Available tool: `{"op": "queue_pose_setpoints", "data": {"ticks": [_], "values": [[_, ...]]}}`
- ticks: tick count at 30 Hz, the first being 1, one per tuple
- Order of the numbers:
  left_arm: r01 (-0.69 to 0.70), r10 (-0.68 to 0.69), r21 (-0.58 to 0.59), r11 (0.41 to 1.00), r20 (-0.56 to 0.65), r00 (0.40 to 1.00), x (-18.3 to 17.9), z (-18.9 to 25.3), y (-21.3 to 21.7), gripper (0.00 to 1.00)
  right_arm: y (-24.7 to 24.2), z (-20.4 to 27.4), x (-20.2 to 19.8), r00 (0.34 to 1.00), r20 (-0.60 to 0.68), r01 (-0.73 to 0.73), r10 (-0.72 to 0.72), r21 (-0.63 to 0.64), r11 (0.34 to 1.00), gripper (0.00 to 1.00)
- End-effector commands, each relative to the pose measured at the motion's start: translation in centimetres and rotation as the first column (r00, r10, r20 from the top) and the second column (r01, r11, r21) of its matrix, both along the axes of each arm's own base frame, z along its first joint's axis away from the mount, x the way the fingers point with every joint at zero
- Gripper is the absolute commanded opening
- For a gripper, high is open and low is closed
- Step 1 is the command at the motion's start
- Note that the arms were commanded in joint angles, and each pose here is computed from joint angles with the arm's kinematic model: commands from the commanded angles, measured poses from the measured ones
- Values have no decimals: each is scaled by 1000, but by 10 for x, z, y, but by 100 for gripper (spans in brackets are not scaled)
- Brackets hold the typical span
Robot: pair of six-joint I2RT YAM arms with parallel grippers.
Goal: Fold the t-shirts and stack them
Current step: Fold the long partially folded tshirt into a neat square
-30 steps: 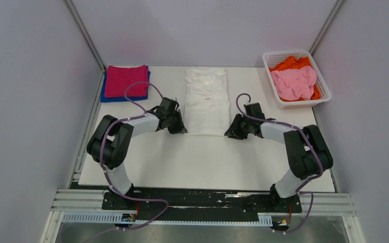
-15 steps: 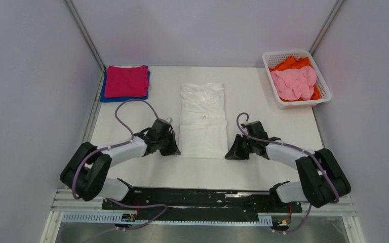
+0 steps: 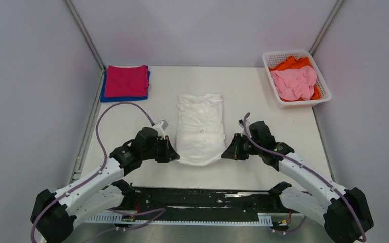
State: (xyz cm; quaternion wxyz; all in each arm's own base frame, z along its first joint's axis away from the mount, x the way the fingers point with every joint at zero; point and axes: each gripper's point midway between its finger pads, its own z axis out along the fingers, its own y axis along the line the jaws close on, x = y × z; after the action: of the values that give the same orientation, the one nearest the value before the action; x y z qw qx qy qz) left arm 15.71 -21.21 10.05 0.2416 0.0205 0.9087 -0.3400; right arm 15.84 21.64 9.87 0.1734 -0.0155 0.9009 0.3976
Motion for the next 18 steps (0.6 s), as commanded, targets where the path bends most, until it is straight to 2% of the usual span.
{"op": "queue_pose_setpoints", "data": {"ticks": [1, 7, 11, 18], "values": [[-38, 46, -60, 997, 143, 989, 30, 52, -11, 0, 0, 45, 45, 980, 183, 78, -77, 0, 997, 0], [-219, 209, 7, 976, 267, 941, 92, 84, 4, 0, -7, 88, 98, 945, 286, 167, -158, -5, 986, 0], [-292, 272, 42, 955, 259, 927, 125, 86, 14, 0, -13, 107, 130, 919, 336, 221, -204, -15, 975, 0], [-361, 337, 42, 932, 271, 902, 176, 94, 23, 0, -23, 112, 178, 910, 344, 257, -233, -26, 966, 0]]}}
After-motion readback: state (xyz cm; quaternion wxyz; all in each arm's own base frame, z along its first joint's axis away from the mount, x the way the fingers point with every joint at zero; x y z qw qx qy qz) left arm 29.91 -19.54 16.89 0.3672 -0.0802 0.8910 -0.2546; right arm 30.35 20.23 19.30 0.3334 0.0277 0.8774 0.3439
